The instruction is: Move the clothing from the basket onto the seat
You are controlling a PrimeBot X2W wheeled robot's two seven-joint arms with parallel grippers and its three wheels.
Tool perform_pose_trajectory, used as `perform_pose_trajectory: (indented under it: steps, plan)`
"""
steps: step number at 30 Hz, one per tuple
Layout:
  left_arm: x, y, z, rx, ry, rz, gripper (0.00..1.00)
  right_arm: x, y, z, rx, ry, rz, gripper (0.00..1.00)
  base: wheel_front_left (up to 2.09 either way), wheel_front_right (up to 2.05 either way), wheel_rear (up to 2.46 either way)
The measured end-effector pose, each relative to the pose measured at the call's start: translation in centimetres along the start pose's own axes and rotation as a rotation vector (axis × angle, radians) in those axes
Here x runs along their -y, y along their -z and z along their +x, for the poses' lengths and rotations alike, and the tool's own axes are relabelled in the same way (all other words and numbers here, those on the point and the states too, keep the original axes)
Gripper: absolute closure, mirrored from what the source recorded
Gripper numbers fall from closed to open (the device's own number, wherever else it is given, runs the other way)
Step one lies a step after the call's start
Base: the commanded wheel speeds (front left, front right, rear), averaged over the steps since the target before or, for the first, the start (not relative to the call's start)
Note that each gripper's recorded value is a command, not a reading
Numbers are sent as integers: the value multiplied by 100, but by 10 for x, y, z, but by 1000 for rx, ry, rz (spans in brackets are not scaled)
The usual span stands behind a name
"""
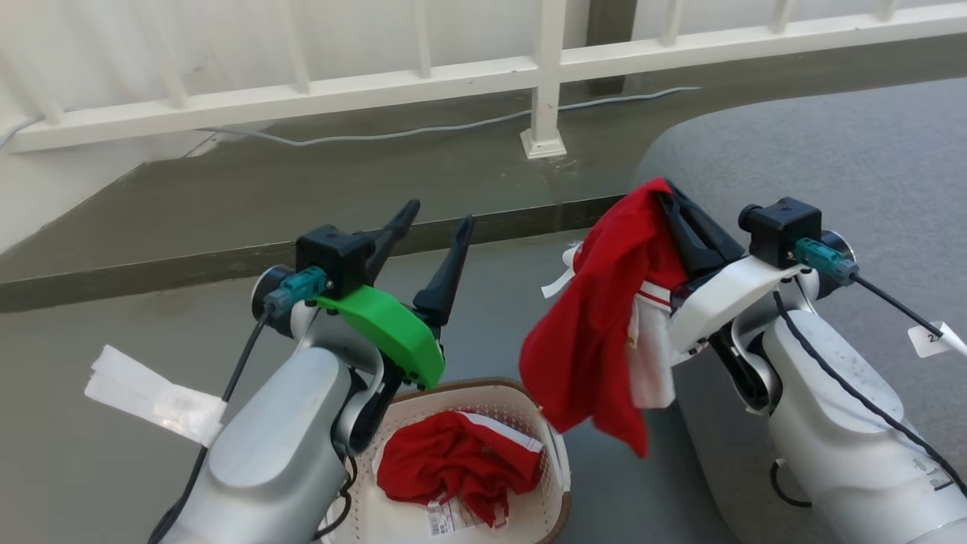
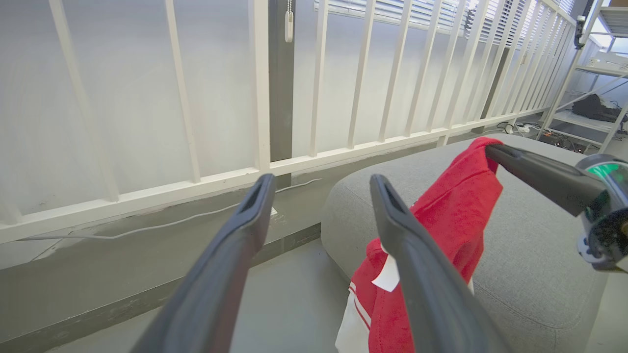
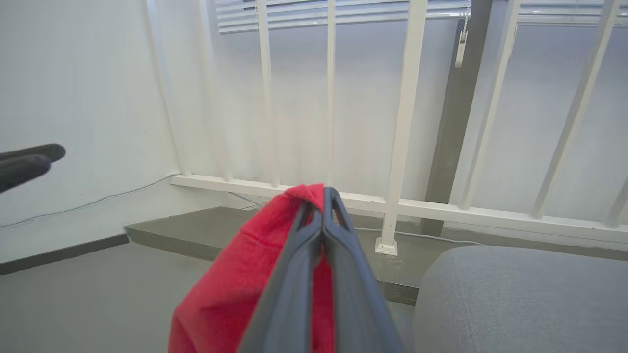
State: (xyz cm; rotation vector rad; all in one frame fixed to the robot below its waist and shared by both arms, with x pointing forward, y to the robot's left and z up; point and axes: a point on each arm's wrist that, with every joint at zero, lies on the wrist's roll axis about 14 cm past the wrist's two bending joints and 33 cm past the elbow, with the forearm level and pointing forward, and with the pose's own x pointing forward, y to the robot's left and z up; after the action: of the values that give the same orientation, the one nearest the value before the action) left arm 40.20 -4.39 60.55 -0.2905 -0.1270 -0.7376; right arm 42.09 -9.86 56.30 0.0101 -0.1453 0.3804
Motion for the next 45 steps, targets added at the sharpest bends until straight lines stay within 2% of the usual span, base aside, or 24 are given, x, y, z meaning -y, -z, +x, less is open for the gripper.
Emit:
perform_pose_trajectory:
  steps: [22,29,36,45]
  plan:
    - [90,50,14,-87,293,-75,0,89,-48,-50,105,243,-115,100,0,0,0]
    - [106,66,18,-122,360,-70,0,123,-55,-80,107,357,-146,100,0,0,0]
    - [128,80,19,-147,434,-109,0,153,-65,-111,118,471,-174,100,0,0,0]
    - [145,92,19,-163,506,-156,0,178,-65,-127,99,546,-201,100,0,0,0]
